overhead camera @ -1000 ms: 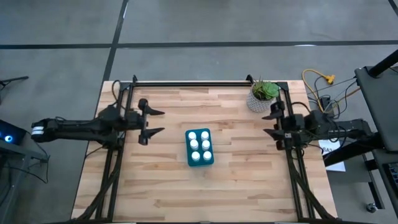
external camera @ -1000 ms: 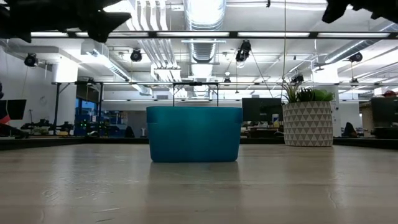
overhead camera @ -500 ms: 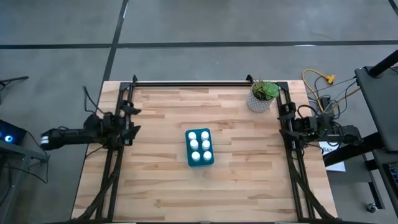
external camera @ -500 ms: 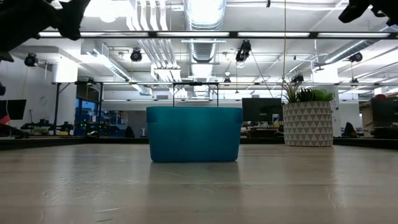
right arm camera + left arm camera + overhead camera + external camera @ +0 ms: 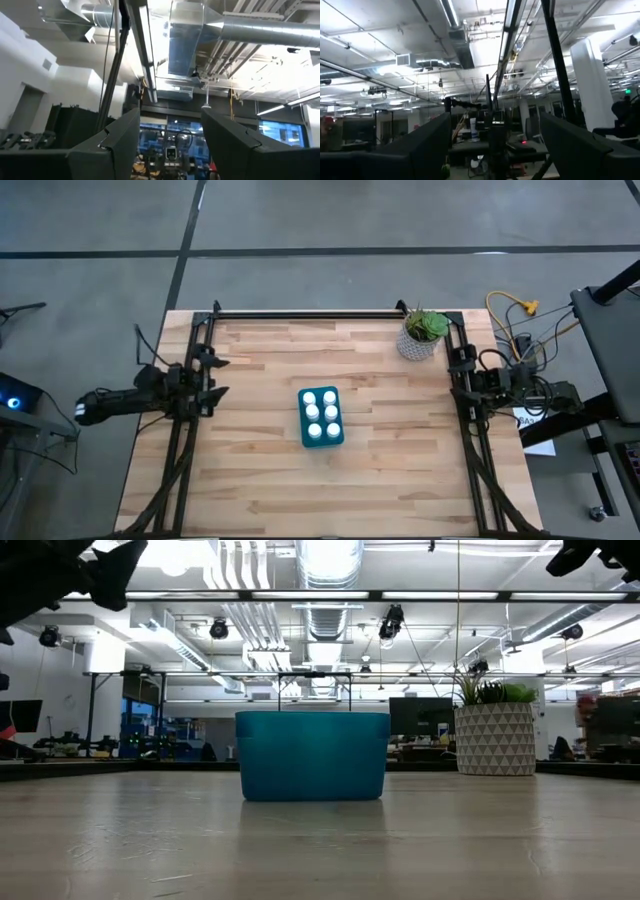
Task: Pick and place pill bottles into a basket
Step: Return to Home Position
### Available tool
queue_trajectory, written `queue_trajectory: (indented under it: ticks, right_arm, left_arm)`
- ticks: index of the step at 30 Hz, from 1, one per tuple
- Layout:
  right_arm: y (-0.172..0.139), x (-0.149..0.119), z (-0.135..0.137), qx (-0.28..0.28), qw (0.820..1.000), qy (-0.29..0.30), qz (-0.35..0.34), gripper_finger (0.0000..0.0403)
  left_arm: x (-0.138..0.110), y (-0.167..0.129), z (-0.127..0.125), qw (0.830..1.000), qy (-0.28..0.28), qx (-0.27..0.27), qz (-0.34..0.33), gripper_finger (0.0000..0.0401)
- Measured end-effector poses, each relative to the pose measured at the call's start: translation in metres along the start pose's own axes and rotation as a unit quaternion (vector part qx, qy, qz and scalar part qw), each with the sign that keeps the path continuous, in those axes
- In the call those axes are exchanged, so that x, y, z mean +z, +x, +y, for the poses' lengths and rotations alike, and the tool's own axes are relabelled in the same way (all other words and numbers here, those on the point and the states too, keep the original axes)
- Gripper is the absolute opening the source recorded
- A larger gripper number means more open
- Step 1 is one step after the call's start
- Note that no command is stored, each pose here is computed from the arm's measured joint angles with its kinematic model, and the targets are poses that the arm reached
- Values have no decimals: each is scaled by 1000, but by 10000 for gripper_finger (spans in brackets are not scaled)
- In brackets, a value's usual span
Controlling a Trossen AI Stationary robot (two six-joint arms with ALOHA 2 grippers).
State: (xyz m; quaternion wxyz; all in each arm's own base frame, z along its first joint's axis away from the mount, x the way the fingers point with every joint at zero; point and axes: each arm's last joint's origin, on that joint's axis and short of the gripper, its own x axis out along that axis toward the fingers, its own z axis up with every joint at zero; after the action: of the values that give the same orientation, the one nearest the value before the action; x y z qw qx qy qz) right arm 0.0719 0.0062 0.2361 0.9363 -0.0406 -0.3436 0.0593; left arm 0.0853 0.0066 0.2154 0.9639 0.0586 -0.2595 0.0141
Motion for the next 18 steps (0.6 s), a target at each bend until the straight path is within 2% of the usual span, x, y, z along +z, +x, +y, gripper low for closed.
queue_trajectory:
  ticks: [4, 11, 18]
  right_arm:
    - [0, -4, 0, 0, 1000, 6, 18, 206]
    - [-4, -17, -2, -51, 998, 5, 47, 206]
    - [-5, -21, -1, -49, 996, 12, 71, 206]
  left_arm:
    - [2, 0, 0, 1000, -1, 0, -10, 288]
    - [0, 0, 0, 1000, -2, -1, -4, 288]
    - [-3, 0, 0, 1000, -4, -3, 13, 288]
